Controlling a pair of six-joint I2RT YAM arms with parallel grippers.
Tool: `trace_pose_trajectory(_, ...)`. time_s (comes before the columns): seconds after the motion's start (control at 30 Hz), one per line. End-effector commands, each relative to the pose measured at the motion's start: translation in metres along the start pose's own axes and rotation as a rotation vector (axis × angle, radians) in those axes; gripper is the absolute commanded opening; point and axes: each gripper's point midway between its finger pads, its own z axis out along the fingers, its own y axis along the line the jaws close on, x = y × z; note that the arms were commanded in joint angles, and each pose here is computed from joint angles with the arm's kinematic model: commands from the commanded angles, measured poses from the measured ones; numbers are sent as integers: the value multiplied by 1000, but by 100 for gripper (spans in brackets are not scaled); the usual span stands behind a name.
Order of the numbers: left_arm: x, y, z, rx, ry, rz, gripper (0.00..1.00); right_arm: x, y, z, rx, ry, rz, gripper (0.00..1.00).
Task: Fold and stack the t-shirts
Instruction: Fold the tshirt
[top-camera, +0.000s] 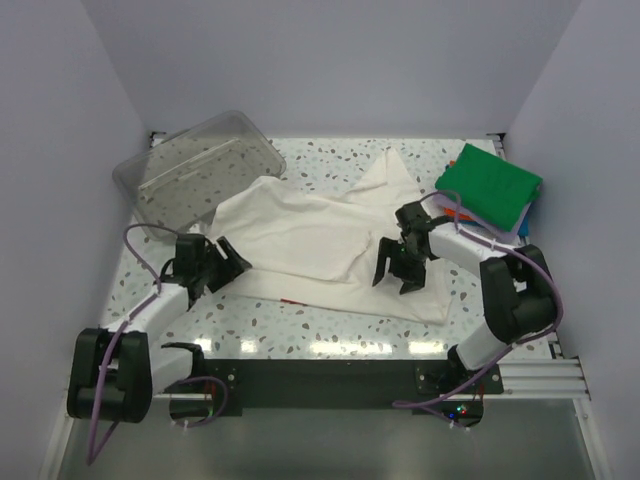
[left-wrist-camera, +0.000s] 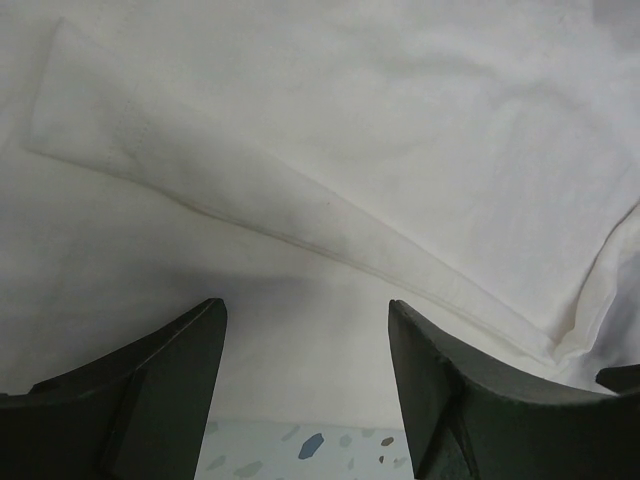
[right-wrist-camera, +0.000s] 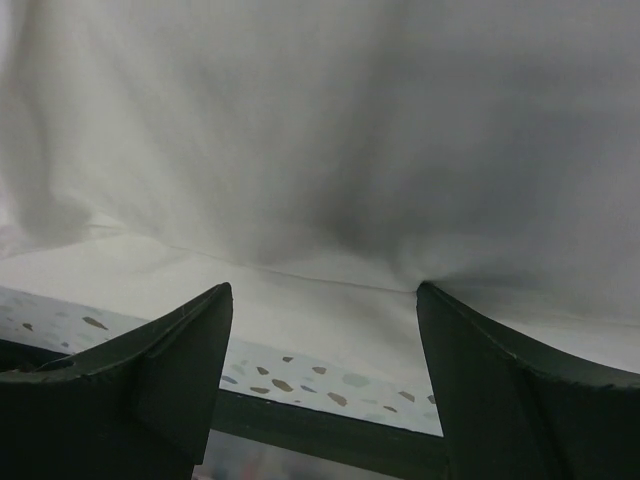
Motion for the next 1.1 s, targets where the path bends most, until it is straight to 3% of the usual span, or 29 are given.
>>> trace_pose_trajectory(0.0, 24, 25, -3, -71, 33, -49, 71, 0, -2, 12, -16, -28, 4, 78)
trace_pose_trajectory(0.23, 53, 54, -14, -158, 62, -104, 72, 37, -32, 23, 70, 73, 23, 78)
trace_pose_trajectory(0.47, 51, 50, -23, -149, 19, -155, 72, 65, -51, 14, 114, 103, 50, 78)
trace_pose_trajectory(1.07, -20, 9, -19, -75, -141, -53, 72, 39, -39, -4, 107, 34, -12, 78)
